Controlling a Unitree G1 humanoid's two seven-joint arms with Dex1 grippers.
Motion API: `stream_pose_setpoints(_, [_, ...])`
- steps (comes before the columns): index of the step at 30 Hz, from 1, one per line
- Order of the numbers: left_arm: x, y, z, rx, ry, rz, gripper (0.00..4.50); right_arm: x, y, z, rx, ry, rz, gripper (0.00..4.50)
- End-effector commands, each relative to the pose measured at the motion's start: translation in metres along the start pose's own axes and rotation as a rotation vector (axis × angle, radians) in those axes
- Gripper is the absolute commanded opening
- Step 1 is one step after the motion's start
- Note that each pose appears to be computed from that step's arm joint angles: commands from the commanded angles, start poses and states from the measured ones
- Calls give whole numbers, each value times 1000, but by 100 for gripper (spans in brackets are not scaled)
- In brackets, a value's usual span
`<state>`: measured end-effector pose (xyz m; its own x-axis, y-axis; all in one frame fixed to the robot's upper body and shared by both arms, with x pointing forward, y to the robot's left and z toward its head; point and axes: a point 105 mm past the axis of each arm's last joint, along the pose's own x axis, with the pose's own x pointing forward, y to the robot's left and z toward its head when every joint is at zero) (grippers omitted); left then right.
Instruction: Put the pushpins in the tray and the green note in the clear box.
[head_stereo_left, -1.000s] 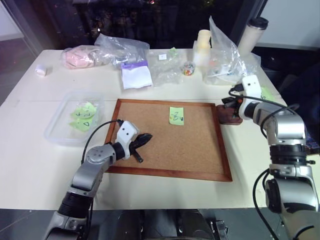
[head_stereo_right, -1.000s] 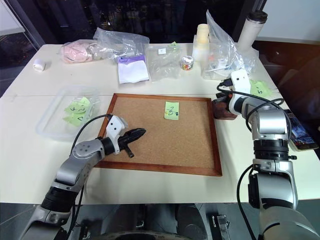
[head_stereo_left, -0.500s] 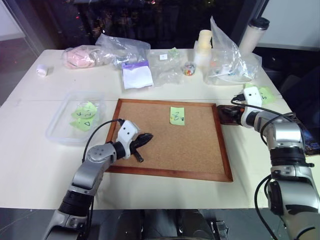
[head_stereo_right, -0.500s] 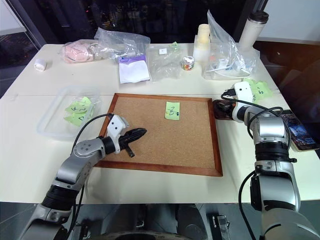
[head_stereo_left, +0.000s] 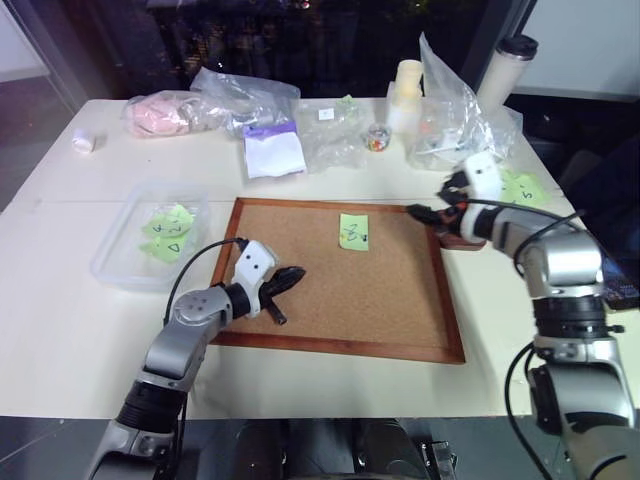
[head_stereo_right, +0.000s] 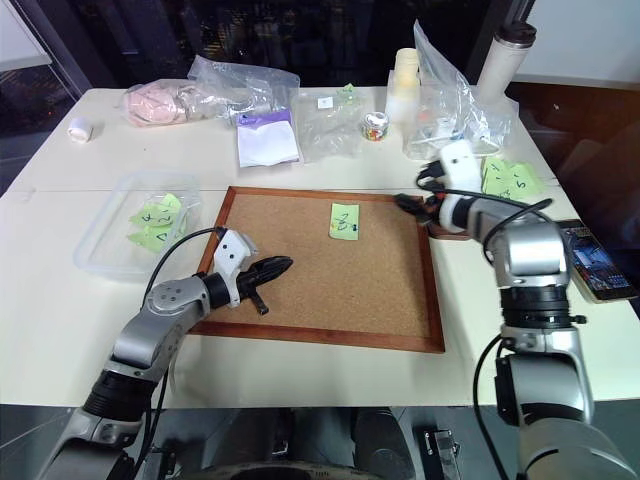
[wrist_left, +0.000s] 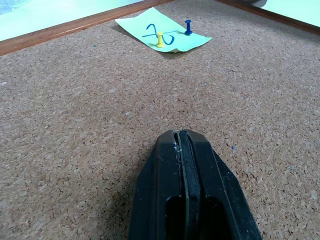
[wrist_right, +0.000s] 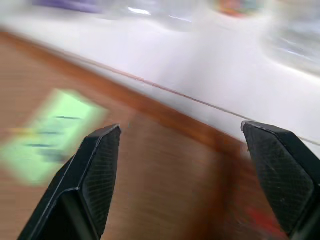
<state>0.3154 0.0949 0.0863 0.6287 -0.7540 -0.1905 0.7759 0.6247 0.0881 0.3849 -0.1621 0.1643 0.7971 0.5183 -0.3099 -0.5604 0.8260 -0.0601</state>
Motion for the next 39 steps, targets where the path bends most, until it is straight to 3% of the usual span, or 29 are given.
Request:
stream_pose_setpoints(1, [1, -4, -8, -9, 33, -13, 0, 2, 13, 0, -45, 2, 25, 261])
stream_pose_setpoints(2, [1, -3, -8, -10, 32, -11, 0, 5, 15, -2, -45, 9, 29, 212])
stream_pose_setpoints(14, [-2, -4, -9, -10, 38, -5, 0, 25, 42, -14, -50, 22, 111, 212])
stream_pose_setpoints(27, [-3, -6, -8, -12, 33, -1, 0, 36, 41, -33, -11, 55, 117, 212])
stream_pose_setpoints(30, [-3, -6, -9, -14, 35, 1, 0, 37, 41, -33, -19, 55, 119, 129])
stream_pose_setpoints(32, [-3, -6, -9, -16, 36, 3, 0, 36, 40, -31, -21, 52, 116, 29])
stream_pose_setpoints(33, [-3, -6, -10, -17, 38, 4, 0, 34, 39, -31, -22, 51, 115, 2])
stream_pose_setpoints(39, [-3, -7, -13, -23, 46, 5, 0, 26, 34, -27, -41, 46, 96, 2])
